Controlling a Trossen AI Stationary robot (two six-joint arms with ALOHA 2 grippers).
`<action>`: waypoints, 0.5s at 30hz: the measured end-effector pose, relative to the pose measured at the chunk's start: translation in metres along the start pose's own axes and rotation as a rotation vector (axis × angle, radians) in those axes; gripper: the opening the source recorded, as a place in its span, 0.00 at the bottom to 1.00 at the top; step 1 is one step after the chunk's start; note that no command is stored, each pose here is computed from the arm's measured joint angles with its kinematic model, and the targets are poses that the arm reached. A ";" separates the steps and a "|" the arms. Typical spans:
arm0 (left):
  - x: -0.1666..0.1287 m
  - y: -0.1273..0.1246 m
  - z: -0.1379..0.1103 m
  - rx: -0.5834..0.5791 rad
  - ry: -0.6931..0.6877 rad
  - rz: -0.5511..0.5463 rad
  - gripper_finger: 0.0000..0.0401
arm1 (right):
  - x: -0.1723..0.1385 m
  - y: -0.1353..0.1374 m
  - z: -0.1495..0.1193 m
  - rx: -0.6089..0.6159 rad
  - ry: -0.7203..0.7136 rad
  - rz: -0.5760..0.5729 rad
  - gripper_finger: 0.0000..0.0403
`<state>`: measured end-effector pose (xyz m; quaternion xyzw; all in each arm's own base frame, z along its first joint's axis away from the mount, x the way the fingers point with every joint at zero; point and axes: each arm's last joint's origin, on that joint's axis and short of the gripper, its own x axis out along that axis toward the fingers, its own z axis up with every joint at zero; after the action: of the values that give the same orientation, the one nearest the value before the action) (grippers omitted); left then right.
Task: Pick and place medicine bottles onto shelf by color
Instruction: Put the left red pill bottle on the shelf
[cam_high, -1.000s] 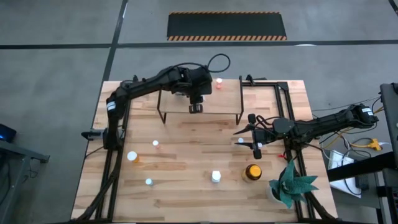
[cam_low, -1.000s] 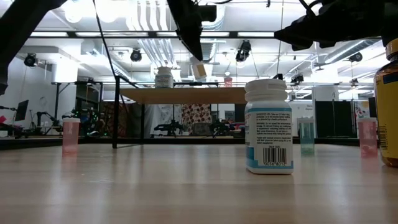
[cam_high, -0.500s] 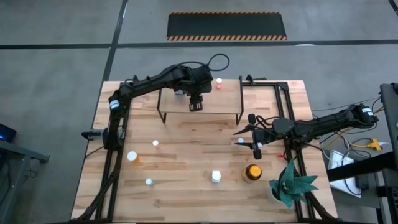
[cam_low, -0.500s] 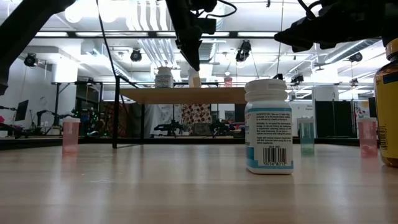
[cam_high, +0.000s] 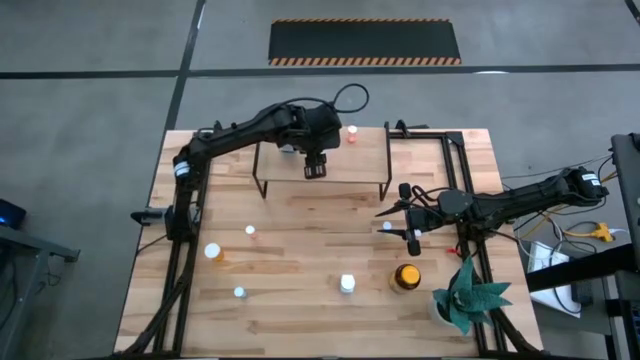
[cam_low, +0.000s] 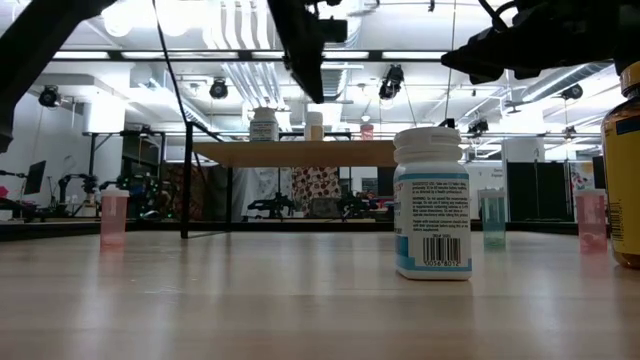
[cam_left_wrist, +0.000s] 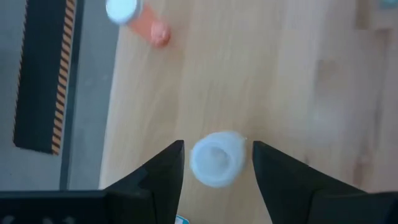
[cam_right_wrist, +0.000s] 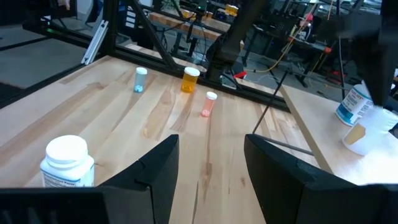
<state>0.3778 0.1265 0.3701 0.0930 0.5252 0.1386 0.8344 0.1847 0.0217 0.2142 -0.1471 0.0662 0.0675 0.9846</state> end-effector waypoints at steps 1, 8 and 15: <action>-0.007 -0.004 0.001 0.005 -0.018 -0.001 0.43 | 0.000 0.000 0.000 0.000 0.000 0.000 0.43; -0.049 -0.050 0.005 -0.010 -0.117 -0.060 0.43 | 0.000 0.000 0.000 0.000 0.003 0.001 0.43; -0.071 -0.119 0.002 0.069 -0.113 -0.165 0.43 | 0.000 0.000 0.000 0.000 0.005 0.002 0.43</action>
<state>0.3667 -0.0092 0.3961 0.0858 0.4878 0.0459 0.8675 0.1847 0.0218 0.2136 -0.1474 0.0686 0.0679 0.9844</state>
